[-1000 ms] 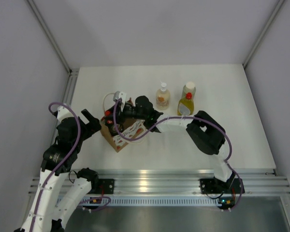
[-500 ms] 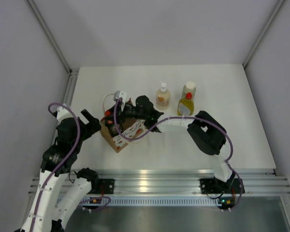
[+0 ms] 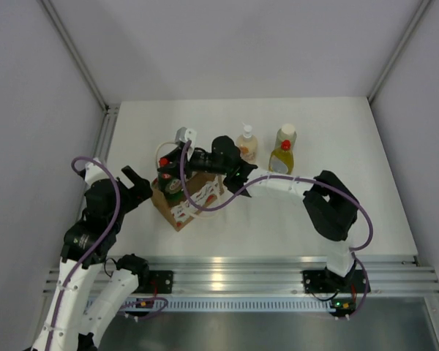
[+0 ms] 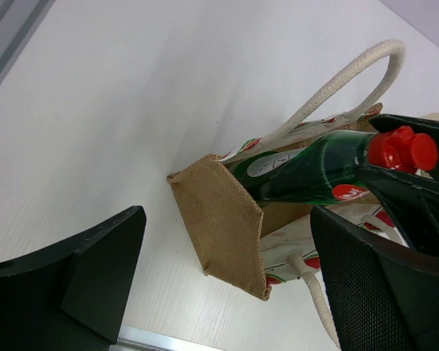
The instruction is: Take the personal care products out of the canvas bag
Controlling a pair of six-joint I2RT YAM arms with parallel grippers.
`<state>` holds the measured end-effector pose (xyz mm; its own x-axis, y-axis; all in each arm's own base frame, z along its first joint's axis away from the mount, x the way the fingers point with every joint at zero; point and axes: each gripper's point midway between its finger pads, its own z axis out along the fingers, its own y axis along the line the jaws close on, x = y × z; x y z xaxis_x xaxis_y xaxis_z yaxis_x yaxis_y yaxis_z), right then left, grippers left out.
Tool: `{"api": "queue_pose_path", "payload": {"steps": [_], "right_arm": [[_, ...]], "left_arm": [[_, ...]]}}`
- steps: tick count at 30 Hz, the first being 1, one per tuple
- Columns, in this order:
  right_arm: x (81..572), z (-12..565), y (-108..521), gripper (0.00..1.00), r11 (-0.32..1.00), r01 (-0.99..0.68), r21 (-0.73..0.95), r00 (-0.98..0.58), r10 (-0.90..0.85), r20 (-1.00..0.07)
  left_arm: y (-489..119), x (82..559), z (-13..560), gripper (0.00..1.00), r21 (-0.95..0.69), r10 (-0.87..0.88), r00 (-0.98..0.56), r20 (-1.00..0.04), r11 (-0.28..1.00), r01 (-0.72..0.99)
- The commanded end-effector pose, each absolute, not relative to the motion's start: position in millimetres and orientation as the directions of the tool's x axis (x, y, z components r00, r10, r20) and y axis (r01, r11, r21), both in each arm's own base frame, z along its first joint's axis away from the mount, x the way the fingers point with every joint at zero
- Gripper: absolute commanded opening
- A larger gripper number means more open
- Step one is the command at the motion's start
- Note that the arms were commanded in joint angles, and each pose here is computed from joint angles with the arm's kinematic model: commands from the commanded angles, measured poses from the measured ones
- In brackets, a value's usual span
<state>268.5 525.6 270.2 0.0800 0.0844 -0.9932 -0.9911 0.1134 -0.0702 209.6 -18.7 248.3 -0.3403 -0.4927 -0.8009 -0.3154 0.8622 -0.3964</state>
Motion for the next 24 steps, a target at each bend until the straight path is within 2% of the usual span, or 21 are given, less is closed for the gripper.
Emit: {"api": "queue_pose_path", "payload": {"steps": [1,15,24], "right_arm": [[241,419,504,0.0,0.147,-0.956,-0.254,0.291,0.348,-0.891],[245,496,455,0.0,0.332,-0.907,-0.26,0.374,0.348,-0.86],[264,527,408,0.0,0.541,-0.818,-0.196,0.411,0.311,-0.857]], "left_arm": [[-20,211,252,0.98,-0.412,-0.499,-0.319,-0.805,0.859,-0.304],[-20,211,252,0.98,-0.412,-0.497,-0.321,-0.806,0.861,-0.298],[-20,211,252,0.98,-0.412,-0.497,-0.321,-0.806,0.861,-0.298]]}}
